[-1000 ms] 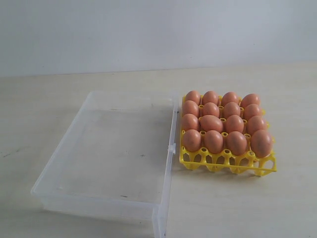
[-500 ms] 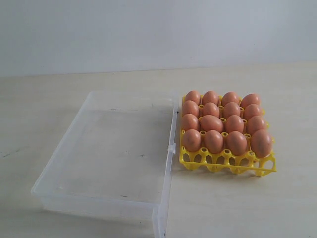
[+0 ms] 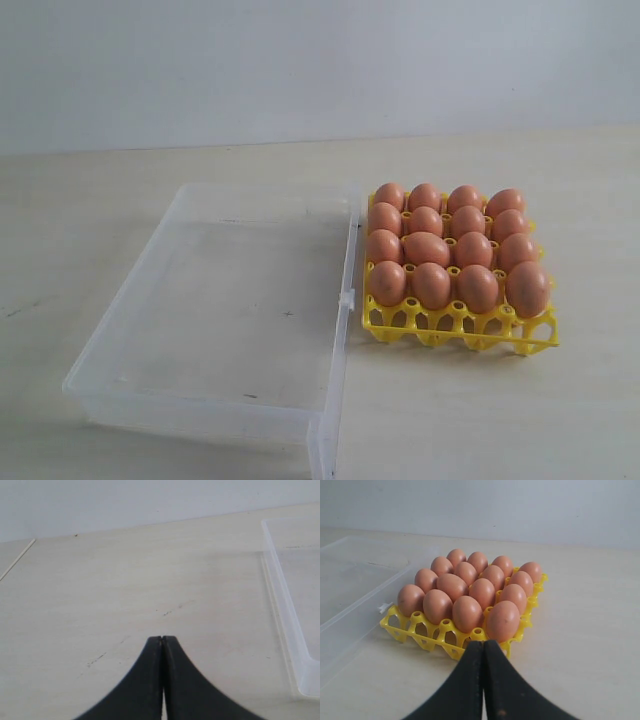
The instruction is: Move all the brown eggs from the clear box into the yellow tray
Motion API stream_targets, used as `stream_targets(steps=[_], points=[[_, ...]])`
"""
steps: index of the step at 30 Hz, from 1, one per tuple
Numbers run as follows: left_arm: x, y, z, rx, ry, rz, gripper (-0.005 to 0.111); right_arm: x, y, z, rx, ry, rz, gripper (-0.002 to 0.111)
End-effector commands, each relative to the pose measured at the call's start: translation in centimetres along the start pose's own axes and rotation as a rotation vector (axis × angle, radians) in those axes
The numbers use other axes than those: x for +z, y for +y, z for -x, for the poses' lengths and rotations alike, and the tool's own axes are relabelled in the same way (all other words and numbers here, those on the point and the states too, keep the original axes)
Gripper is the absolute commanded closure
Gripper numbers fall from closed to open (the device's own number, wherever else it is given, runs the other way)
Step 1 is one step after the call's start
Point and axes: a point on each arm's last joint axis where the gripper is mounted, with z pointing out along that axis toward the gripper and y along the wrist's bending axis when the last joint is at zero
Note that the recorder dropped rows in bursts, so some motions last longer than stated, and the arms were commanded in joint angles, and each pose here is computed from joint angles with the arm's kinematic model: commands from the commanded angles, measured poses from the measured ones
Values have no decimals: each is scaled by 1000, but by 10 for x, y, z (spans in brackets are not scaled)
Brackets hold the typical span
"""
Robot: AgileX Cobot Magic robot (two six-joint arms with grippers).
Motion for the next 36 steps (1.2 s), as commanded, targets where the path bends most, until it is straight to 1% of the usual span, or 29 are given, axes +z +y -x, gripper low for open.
stream_targets(steps=[1,12,13,14,22,23,24,25,26,36], points=[[-1,0,2,-5,-16,-6,107,0,0,0,1,-15,-6,108],[-1,0,2,-5,-16,-6,107,0,0,0,1,-15,-6,108],[-1,0,2,-5,-16,-6,107,0,0,0,-10,-15,-6,108],[-1,0,2,-5,-16,-6,107,0,-1,-1,-73,-4,-15,108],[-1,0,2,-5,-16,-6,107,0,-3,-1,-148,0,-39,108],[-1,0,2,-5,-16,-6,107,0,-3,-1,-135,-1,-40,108],[-1,0,2,-5,-16,-6,107,0,-3,0,-74,-9,-34,108],[-1,0,2,-5,-16,-6,107,0,-2,0,21,-16,-21,108],[-1,0,2,-5,-16,-6,107,0,-2,0,40,-16,-19,108],[-1,0,2,-5,-16,-6,107,0,-1,0,49,-16,-16,108]])
